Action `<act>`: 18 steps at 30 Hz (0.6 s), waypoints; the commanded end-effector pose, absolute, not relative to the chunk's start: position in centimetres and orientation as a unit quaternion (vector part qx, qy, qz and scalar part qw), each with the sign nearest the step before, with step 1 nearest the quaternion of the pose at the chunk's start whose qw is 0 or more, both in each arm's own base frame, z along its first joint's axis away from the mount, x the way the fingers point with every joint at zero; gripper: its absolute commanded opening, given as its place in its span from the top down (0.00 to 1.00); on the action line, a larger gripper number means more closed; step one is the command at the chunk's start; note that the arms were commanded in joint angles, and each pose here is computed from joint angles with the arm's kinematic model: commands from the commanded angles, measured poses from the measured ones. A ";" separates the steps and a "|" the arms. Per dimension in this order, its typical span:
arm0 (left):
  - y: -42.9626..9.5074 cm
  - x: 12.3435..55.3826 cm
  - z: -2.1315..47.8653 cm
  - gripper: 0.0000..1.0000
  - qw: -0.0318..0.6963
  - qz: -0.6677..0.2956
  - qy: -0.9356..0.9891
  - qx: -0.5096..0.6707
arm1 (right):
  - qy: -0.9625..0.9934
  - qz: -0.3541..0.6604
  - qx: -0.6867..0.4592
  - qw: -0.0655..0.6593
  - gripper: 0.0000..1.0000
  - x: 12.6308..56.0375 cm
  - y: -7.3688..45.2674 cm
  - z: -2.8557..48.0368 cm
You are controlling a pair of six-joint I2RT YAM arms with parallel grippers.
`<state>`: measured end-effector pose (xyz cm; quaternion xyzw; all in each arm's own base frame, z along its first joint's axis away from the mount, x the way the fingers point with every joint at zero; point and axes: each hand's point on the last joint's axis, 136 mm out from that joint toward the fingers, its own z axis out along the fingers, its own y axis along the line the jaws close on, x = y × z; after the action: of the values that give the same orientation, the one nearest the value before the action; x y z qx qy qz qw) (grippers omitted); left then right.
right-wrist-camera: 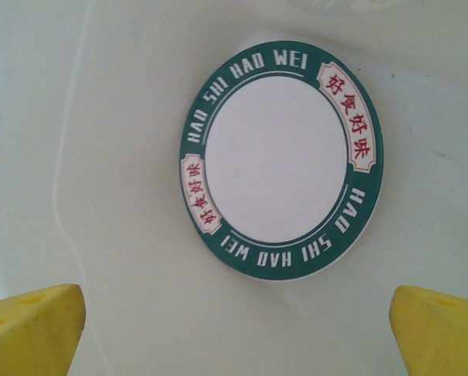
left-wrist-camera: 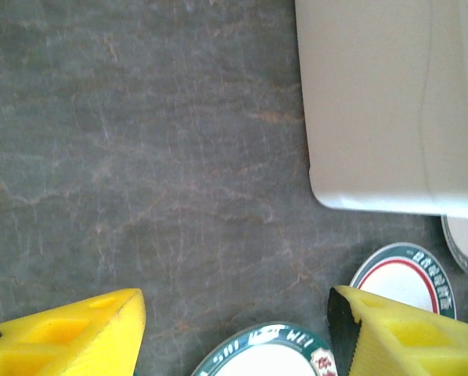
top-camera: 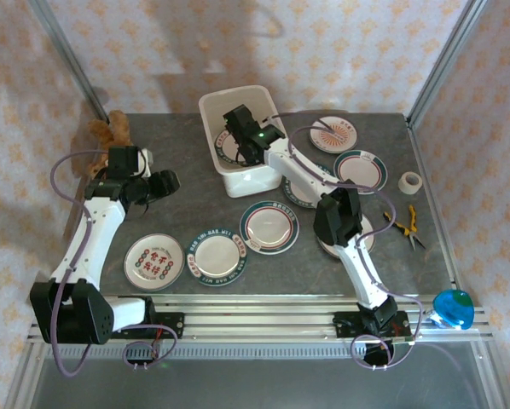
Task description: Place the plates into the plastic bin on the countertop
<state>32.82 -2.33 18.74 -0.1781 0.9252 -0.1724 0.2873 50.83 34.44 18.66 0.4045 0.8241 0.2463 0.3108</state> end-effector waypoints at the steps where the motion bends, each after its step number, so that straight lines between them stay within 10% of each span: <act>1: -3.2 30.5 17.5 0.35 0.259 -0.191 0.933 -0.159 | 0.821 0.263 0.355 0.362 0.01 50.6 34.1 23.8; 18: -7.3 26.4 11.5 0.38 0.157 -0.183 0.968 -0.074 | 0.822 0.322 0.071 0.464 0.11 41.6 31.5 35.2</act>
<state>26.65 -6.84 11.94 -0.1027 0.9591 -0.1998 0.1722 42.86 30.88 31.69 0.1559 0.8424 0.2964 0.4222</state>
